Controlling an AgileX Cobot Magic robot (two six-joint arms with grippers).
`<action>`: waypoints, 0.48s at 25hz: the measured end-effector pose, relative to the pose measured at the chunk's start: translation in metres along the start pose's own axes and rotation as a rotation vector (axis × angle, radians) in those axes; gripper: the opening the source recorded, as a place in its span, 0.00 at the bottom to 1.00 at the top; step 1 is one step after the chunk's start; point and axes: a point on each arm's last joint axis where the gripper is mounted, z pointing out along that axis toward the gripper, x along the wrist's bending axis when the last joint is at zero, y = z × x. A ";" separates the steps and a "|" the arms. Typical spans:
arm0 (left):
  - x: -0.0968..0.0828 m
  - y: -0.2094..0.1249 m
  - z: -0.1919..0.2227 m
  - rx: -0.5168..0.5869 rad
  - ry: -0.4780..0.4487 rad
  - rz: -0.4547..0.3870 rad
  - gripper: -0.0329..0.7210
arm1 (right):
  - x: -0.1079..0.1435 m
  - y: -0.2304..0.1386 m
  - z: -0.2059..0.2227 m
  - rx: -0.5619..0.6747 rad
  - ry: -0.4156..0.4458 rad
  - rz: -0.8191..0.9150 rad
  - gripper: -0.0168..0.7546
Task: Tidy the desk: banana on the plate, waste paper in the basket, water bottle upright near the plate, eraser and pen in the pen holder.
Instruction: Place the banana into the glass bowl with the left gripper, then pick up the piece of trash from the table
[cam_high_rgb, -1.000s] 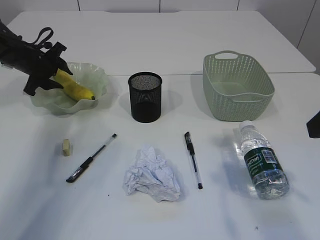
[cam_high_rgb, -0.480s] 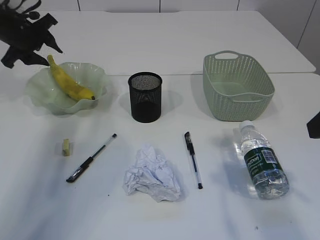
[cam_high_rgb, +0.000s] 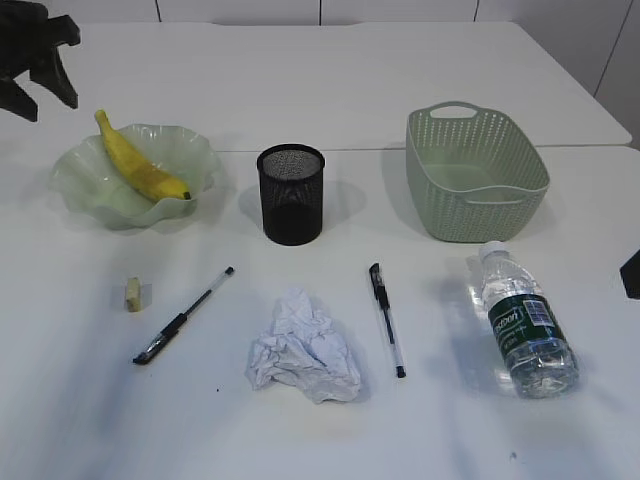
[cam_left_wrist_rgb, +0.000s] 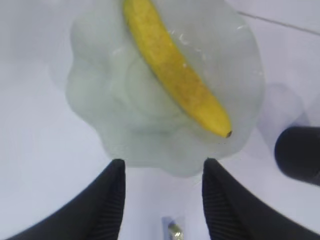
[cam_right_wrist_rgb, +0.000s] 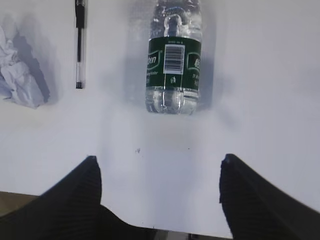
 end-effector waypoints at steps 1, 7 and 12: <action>0.001 -0.002 -0.005 0.014 0.015 0.034 0.51 | 0.000 -0.001 0.000 0.008 0.000 0.000 0.73; 0.002 -0.017 -0.027 0.161 0.049 0.215 0.51 | 0.001 -0.006 -0.006 0.013 0.007 -0.002 0.73; 0.007 -0.037 -0.039 0.186 0.055 0.247 0.51 | 0.005 -0.009 -0.013 -0.008 0.037 0.008 0.73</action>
